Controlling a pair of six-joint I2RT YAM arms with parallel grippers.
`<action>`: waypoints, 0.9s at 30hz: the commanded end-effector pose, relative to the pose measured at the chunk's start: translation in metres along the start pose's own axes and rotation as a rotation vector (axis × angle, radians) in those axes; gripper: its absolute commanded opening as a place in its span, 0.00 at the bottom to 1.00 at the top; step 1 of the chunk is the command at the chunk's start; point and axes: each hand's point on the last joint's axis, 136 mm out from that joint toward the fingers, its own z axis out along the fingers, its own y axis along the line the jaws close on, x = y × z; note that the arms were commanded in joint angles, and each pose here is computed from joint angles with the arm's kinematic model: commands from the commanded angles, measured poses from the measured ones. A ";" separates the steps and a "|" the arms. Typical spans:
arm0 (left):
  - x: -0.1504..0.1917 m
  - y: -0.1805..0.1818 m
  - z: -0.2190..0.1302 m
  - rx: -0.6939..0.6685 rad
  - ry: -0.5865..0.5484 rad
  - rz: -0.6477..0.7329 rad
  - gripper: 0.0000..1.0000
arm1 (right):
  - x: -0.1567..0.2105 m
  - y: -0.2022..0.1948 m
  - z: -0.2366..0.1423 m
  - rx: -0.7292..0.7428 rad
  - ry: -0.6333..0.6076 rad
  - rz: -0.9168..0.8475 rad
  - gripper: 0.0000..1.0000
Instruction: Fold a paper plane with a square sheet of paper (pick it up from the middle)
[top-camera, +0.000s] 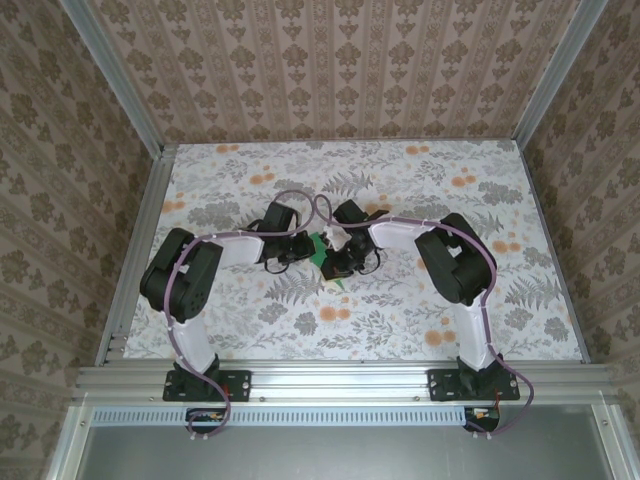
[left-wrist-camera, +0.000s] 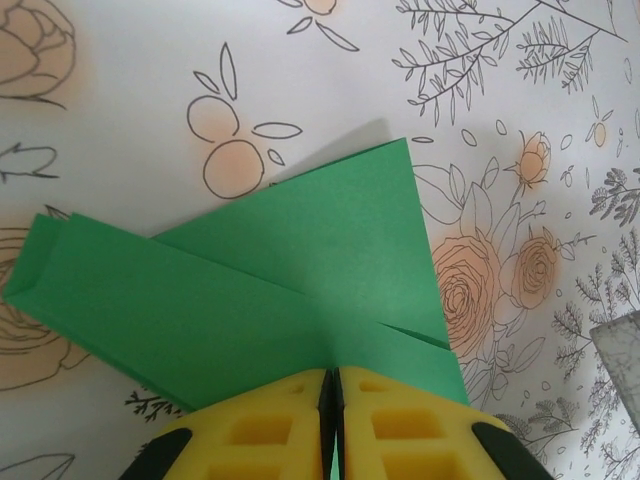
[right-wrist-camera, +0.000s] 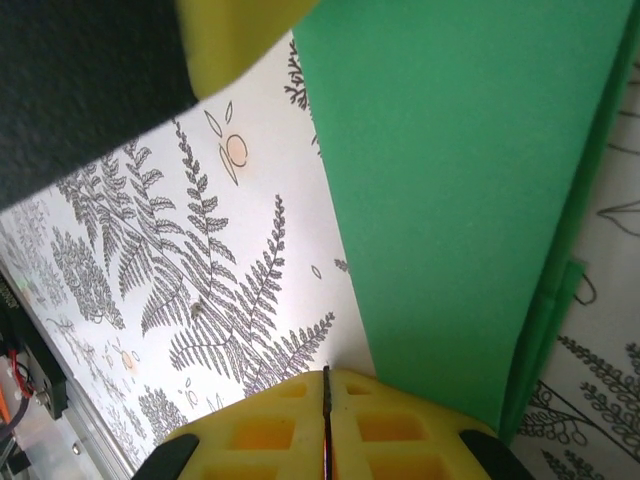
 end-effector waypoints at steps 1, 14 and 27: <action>0.030 0.046 0.011 -0.168 0.095 -0.082 0.13 | 0.027 -0.012 -0.003 -0.006 0.065 0.038 0.09; 0.034 0.054 0.014 -0.187 0.116 -0.097 0.13 | 0.047 -0.025 -0.007 -0.078 0.042 0.097 0.08; 0.032 0.050 0.014 -0.174 0.116 -0.086 0.13 | 0.058 -0.035 -0.019 -0.077 -0.024 0.106 0.07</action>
